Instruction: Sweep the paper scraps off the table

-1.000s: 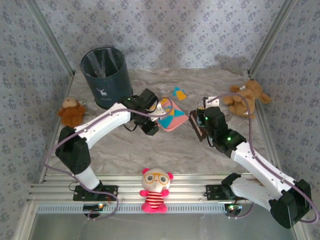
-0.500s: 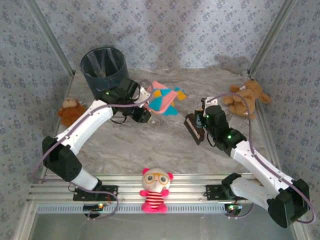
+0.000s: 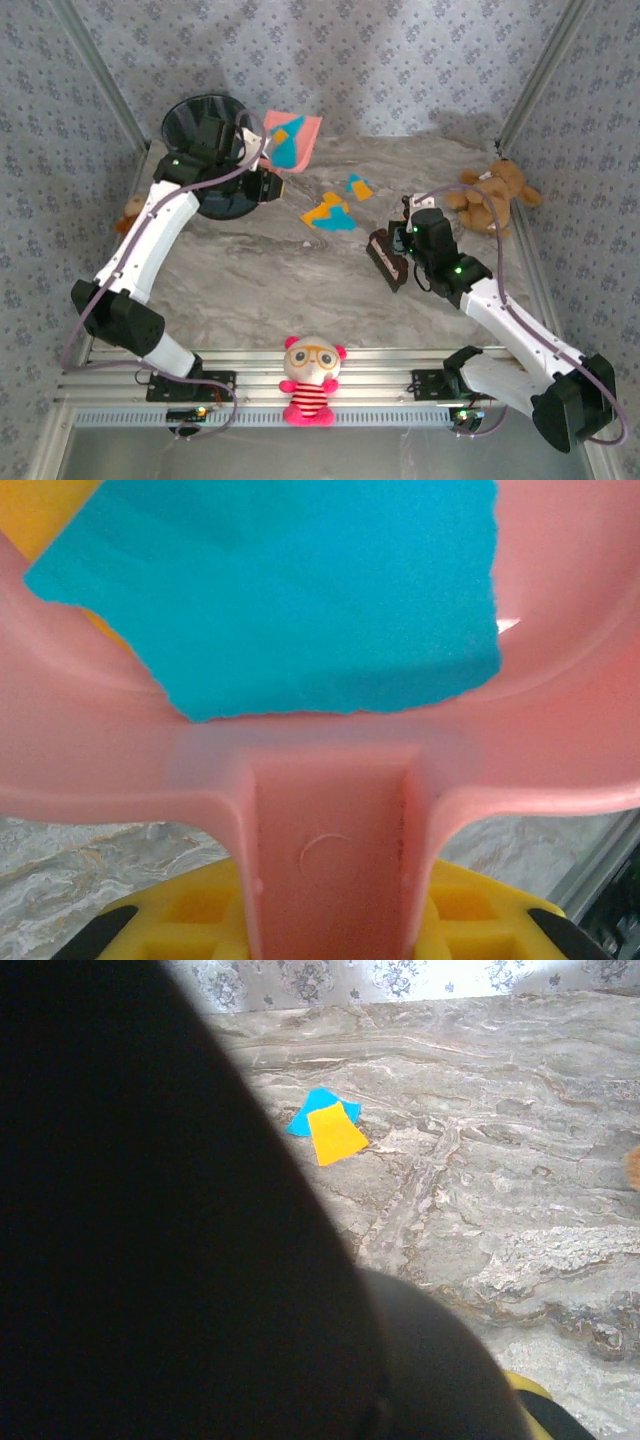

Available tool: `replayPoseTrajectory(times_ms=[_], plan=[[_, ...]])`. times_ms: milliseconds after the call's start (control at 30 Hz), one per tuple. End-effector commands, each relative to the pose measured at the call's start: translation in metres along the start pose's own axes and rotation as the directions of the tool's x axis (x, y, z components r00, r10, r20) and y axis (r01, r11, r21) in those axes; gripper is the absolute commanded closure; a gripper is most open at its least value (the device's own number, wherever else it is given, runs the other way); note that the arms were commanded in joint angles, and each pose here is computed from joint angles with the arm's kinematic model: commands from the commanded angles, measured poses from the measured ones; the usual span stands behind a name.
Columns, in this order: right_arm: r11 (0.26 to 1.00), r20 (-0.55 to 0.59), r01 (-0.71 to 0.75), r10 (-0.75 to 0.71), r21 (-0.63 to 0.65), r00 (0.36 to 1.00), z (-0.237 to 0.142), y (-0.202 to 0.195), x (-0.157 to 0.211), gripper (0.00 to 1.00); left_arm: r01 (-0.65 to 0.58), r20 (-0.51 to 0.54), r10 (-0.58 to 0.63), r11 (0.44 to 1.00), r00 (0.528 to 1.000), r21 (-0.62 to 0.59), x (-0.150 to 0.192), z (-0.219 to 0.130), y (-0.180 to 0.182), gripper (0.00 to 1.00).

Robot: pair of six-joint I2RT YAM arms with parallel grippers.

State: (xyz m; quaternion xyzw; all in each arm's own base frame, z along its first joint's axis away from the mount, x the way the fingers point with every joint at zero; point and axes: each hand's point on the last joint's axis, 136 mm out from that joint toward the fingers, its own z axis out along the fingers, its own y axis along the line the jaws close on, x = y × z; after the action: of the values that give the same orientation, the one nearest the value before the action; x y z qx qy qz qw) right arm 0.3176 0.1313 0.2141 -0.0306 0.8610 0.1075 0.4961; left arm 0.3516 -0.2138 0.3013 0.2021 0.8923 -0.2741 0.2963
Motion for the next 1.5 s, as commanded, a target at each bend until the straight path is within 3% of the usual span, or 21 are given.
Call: replayPoseTrajectory(times_ms=[0,467,833,1467], plan=[[0.999,0.041,-0.035,0.036,-0.013,0.998,-0.005,0.003,-0.021,1.0,0.082,0.023,-0.083,0.996,0.996,0.026,-0.015,-0.006,0.003,1.0],[0.999,0.026,-0.049,0.049,-0.006,0.998,-0.004,0.001,-0.018,1.0,0.32,0.123,-0.321,0.947,0.939,0.029,-0.051,-0.023,0.046,1.0],[0.998,0.018,-0.057,0.057,-0.004,0.998,-0.002,0.0,-0.016,1.0,0.504,0.18,-0.526,0.85,0.831,0.155,-0.086,-0.034,0.073,1.0],[0.998,0.005,-0.067,0.067,0.001,0.998,0.0,-0.002,-0.011,1.0,0.645,0.225,-0.711,0.7,0.666,0.305,-0.115,-0.039,0.099,1.0]])
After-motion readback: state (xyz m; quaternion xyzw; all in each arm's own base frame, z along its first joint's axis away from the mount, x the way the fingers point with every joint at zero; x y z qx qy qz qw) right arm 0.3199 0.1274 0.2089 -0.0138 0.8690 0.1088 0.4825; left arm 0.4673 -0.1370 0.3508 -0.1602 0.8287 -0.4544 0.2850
